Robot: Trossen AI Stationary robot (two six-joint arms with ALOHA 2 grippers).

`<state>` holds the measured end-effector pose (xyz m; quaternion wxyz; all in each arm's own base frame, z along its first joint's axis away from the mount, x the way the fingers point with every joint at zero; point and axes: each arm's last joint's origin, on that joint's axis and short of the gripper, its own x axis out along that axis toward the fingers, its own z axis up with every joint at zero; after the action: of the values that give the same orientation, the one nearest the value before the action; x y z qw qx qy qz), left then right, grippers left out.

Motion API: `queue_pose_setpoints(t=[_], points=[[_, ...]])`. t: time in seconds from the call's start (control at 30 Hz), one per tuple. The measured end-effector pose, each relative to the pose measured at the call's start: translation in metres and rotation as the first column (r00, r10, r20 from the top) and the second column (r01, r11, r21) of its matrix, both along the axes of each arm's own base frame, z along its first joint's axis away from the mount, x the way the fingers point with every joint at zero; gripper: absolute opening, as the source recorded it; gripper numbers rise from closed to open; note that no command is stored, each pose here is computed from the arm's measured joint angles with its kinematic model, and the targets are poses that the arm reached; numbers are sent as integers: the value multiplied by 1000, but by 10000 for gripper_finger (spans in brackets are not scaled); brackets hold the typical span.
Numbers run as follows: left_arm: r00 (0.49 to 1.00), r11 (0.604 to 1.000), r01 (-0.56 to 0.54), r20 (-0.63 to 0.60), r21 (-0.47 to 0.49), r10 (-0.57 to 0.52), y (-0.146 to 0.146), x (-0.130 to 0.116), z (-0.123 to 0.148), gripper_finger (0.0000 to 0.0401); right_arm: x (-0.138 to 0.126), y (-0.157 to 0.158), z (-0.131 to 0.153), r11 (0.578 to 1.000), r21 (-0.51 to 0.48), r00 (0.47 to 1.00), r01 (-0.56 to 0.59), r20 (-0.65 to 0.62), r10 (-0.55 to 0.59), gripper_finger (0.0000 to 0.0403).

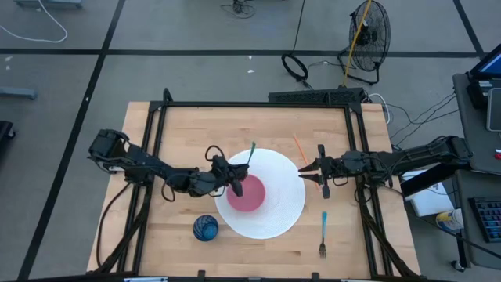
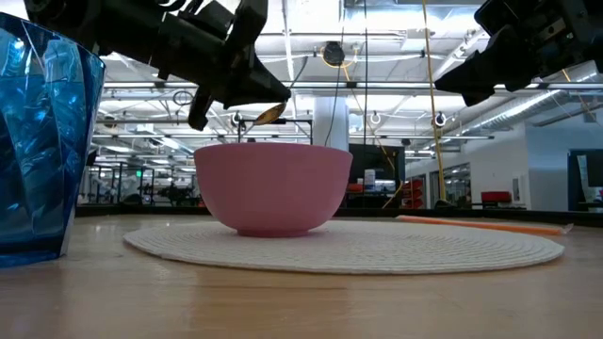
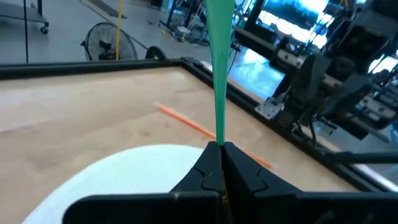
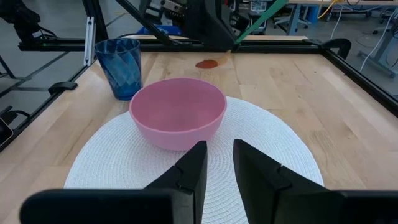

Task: Pick & Place Utensil
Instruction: Put the green spoon into the pink bowl

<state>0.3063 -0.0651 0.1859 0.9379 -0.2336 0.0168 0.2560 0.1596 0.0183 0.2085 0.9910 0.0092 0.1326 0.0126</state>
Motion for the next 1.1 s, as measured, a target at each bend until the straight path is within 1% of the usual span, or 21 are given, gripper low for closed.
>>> queue_pose_setpoints(t=[0.1,0.27,0.4,0.7,0.93,1.1], points=[[1000,1000,-1,3,-11,1,-3,-1,0,0,0,0,0,1000,-8,1000,-2,1,2,75],[1000,1000,2,-27,-15,-2,-5,-2,-3,0,0,0,0,1000,-9,1000,-2,1,2,75],[997,1000,-7,-79,-27,4,-4,-4,-10,0,0,0,0,1000,-9,1000,-1,0,1,75],[992,999,-11,-127,-46,5,-4,-6,-16,0,0,0,0,1000,-9,1000,-1,1,1,75],[989,996,48,-138,-69,-57,-5,-6,-16,0,0,0,0,1000,-9,1000,-1,1,1,75],[975,988,117,-178,-97,-133,-6,-6,-20,0,0,0,1,1000,-8,1000,0,12,0,75]])
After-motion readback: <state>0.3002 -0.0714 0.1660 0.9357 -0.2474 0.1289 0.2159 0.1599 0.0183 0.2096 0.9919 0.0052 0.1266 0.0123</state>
